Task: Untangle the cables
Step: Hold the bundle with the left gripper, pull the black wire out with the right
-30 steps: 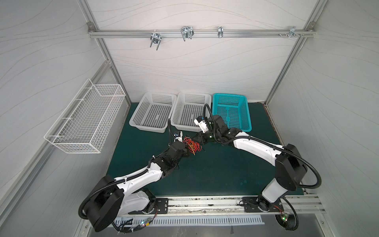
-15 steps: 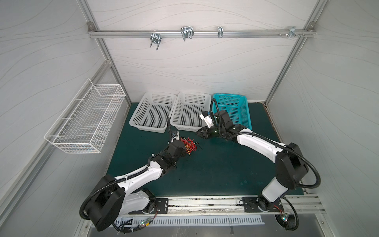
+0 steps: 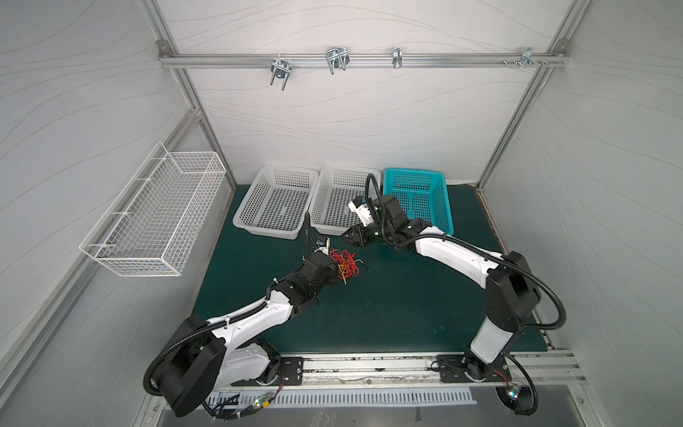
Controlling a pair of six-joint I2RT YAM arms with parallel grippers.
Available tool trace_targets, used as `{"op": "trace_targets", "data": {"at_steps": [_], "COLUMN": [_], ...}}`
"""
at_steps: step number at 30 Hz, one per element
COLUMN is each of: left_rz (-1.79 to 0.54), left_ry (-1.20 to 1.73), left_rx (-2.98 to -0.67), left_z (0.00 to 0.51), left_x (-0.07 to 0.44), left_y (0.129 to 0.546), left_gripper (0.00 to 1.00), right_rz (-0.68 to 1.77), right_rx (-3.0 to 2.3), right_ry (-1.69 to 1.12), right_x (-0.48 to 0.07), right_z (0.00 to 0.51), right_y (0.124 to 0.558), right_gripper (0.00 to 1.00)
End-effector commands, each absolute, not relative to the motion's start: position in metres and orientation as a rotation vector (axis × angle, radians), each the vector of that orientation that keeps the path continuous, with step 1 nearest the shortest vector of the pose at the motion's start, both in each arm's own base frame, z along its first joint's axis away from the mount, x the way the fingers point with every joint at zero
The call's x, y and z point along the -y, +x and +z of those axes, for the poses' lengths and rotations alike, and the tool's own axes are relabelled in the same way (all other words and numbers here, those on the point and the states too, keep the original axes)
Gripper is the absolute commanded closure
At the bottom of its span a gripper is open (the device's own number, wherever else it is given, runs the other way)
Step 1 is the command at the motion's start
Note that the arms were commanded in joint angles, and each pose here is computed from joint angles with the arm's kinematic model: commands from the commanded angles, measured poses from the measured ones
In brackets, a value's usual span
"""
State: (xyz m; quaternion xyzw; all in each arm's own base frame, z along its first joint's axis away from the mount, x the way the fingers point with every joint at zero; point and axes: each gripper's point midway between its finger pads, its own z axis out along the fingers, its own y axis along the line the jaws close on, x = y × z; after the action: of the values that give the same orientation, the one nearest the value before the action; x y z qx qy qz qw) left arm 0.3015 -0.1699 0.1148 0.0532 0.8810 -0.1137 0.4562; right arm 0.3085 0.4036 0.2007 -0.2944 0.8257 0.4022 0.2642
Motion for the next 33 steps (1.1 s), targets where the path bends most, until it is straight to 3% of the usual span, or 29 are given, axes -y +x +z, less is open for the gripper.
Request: {"op": "trace_targets", "data": {"at_steps": [1, 8, 19, 24, 33], "left_rz": [-0.340, -0.324, -0.300, -0.294, -0.171], "left_ry": [0.148, 0.120, 0.089, 0.066, -0.045], "left_rx": [-2.101, -2.102, -2.114, -2.099, -2.092], "left_z": [0.135, 0.133, 0.128, 0.131, 0.129], "left_x": [0.180, 0.175, 0.170, 0.167, 0.140], "left_y": [0.308, 0.307, 0.308, 0.309, 0.307], "left_gripper": [1.00, 1.00, 1.00, 1.00, 1.00], "right_rz": [1.118, 1.129, 1.218, 1.212, 1.097], "right_rx": [-2.310, -2.392, -2.459, -2.499, -2.427], "right_ry": [-0.812, -0.792, -0.826, -0.822, -0.735], "right_x": [-0.416, -0.419, -0.426, -0.426, -0.398], "right_z": [0.180, 0.156, 0.148, 0.140, 0.164], "right_y": [0.301, 0.294, 0.270, 0.269, 0.298], "right_gripper": [0.62, 0.64, 0.75, 1.00, 1.00]}}
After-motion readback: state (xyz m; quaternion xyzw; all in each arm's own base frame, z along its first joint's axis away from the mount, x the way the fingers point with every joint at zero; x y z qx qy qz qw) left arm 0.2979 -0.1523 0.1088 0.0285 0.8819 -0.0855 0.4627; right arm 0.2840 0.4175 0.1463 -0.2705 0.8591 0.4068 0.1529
